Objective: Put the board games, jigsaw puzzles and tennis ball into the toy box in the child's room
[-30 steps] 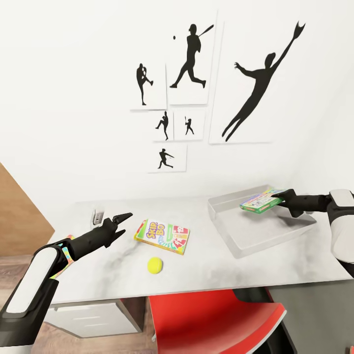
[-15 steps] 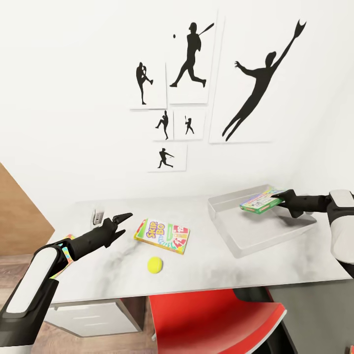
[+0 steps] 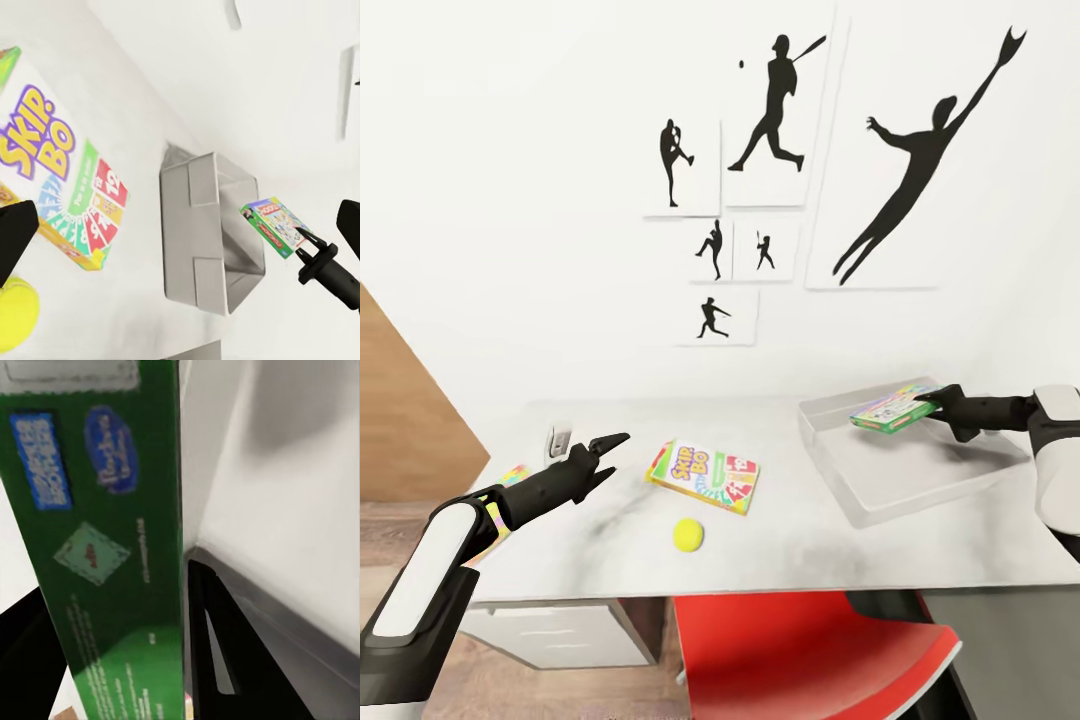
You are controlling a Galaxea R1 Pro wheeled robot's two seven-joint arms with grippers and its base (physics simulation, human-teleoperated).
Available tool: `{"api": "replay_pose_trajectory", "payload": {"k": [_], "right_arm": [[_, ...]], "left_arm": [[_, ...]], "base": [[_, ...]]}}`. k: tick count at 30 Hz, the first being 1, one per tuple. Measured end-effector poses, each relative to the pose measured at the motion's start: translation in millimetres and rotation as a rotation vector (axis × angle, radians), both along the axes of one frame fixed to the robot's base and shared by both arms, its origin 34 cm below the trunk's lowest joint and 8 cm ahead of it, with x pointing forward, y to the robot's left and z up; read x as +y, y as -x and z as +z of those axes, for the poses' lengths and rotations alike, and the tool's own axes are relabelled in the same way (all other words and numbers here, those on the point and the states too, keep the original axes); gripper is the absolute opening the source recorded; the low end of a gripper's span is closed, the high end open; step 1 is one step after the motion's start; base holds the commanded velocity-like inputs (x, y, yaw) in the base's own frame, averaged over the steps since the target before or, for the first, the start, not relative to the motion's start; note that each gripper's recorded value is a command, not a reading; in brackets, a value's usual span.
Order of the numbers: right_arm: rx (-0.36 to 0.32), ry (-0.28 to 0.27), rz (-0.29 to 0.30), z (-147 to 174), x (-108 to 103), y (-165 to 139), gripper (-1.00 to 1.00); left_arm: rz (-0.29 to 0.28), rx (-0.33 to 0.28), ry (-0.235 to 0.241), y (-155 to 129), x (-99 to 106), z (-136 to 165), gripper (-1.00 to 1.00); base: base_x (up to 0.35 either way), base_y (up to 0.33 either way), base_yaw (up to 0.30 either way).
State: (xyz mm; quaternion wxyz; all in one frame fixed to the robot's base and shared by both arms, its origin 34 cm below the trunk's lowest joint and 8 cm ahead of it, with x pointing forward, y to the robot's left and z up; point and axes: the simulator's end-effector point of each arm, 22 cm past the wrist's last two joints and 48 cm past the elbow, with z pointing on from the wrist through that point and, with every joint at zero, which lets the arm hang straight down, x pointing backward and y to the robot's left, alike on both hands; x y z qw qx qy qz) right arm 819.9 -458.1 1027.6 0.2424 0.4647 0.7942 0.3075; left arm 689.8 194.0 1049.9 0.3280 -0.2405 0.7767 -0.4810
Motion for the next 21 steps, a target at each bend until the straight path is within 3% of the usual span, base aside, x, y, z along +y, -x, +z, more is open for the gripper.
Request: {"api": "replay_pose_trajectory", "payload": {"k": [7, 21], "right_arm": [[0.004, 0.002, -0.003, -4, -2, 0, -1.0], [0.011, 0.01, -0.016, -7, -12, 2, -1.0]], "left_arm": [[-0.001, 0.005, 0.001, 0, 0, -3, 1.0], [-0.003, 0.013, 0.003, 0, -1, -7, 1.0]], "base": [[0.0, 0.0, 0.108], [0.0, 0.0, 0.018]]}}
